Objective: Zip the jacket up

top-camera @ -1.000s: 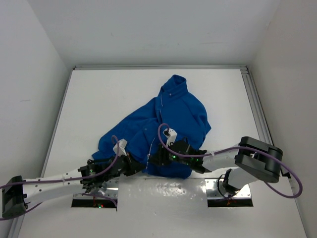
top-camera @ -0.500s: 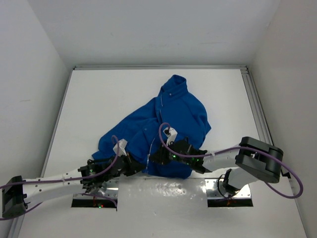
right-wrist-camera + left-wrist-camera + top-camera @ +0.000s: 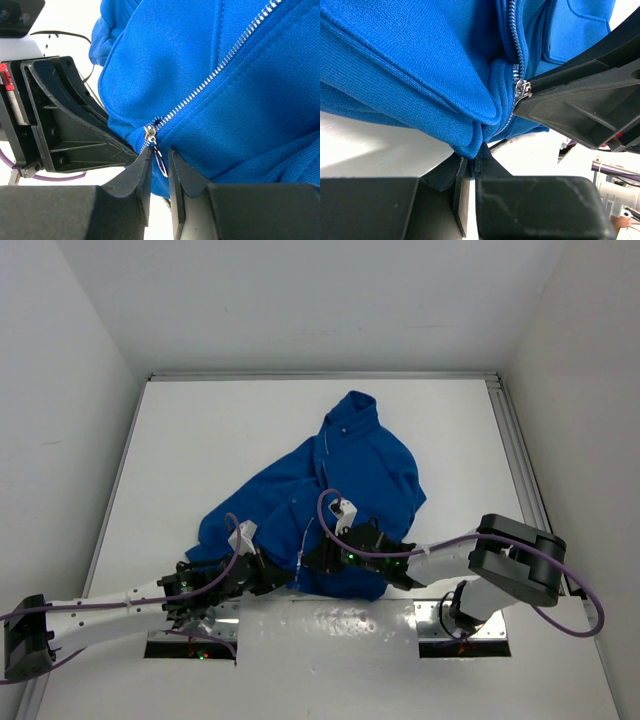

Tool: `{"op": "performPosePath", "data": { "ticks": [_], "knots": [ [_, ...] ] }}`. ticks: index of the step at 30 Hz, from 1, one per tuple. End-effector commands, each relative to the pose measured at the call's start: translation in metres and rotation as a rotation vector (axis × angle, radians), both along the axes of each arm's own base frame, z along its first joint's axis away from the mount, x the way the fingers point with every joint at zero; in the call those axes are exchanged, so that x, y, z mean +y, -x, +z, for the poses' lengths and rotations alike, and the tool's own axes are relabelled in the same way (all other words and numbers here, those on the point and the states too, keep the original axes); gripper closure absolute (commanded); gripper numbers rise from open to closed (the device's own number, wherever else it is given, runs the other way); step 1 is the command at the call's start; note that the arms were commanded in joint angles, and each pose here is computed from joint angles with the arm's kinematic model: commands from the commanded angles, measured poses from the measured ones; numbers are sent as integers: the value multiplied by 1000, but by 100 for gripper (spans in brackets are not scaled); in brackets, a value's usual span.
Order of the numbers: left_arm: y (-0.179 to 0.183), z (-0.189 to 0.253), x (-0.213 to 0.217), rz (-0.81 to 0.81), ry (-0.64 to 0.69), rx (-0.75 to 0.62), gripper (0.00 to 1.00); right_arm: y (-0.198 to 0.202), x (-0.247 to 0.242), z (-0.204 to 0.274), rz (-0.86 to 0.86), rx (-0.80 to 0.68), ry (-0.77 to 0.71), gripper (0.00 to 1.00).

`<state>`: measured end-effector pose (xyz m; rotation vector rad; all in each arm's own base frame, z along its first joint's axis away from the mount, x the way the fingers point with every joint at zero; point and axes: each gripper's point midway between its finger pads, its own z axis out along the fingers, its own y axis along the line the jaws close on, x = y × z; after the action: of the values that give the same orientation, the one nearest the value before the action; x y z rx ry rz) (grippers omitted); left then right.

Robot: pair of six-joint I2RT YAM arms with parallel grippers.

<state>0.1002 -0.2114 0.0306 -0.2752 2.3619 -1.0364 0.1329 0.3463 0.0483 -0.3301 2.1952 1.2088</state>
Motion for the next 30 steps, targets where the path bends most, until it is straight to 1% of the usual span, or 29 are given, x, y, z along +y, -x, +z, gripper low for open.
{"op": "performPosePath", "data": {
  "ticks": [1, 2, 3, 8, 11, 12, 14, 16, 18, 19, 20, 21, 22, 23, 24, 25, 26, 28, 29, 30],
  "knots": [
    [10, -46, 20, -1, -74, 41, 100, -2, 12, 17, 10, -26, -58, 83],
    [10, -46, 20, -3, -75, 41, 100, -2, 13, 17, 12, -27, -58, 84],
    [10, -45, 20, -3, -72, 40, 100, -2, 13, 17, 12, -26, -56, 88],
    [10, -45, 20, -3, -71, 39, 100, 3, 17, 17, 40, 0, -60, 91],
    [9, -44, 19, -2, -67, 33, 100, 5, 17, 18, 49, 5, -64, 96],
    [9, -43, 19, -2, -66, 29, 100, 6, 17, 18, 50, 7, -65, 100],
    [7, -38, 18, -6, -65, 15, 100, 5, 15, 21, 45, -1, -68, 100],
    [5, -34, 18, -11, -75, 2, 100, 0, 11, 20, 21, -22, -42, 100],
    [3, -29, 19, -23, -104, -21, 100, -4, 3, 20, 9, -58, 20, 100],
    [-1, -14, 15, -25, -96, -55, 100, -15, 3, 26, -30, -92, 37, 100],
    [-3, -10, 15, -25, -103, -68, 100, -21, 0, 27, -49, -112, 71, 100],
    [-5, -7, 18, -21, -121, -78, 100, -24, -10, 23, -60, -136, 144, 100],
    [-6, -3, 19, -20, -126, -88, 100, -39, -9, 36, -112, -184, 164, 100],
    [-9, 7, 17, -19, -119, -109, 100, -42, -19, 29, -125, -193, 241, 100],
    [-11, 11, 20, -10, -125, -121, 100, -52, -18, 43, -138, -249, 265, 100],
    [-13, 20, 20, -7, -121, -137, 100, -63, -25, 47, -186, -289, 311, 100],
    [-14, 22, 23, 0, -127, -145, 100, -67, -34, 41, -183, -317, 394, 100],
    [-19, 39, 24, 20, -112, -177, 100, -80, -35, 53, -217, -364, 445, 100],
    [-19, 44, 26, 21, -113, -187, 100, -90, -46, 54, -253, -404, 518, 100],
    [-21, 51, 26, 28, -108, -202, 100, -97, -46, 62, -280, -430, 537, 100]
  ]
}}
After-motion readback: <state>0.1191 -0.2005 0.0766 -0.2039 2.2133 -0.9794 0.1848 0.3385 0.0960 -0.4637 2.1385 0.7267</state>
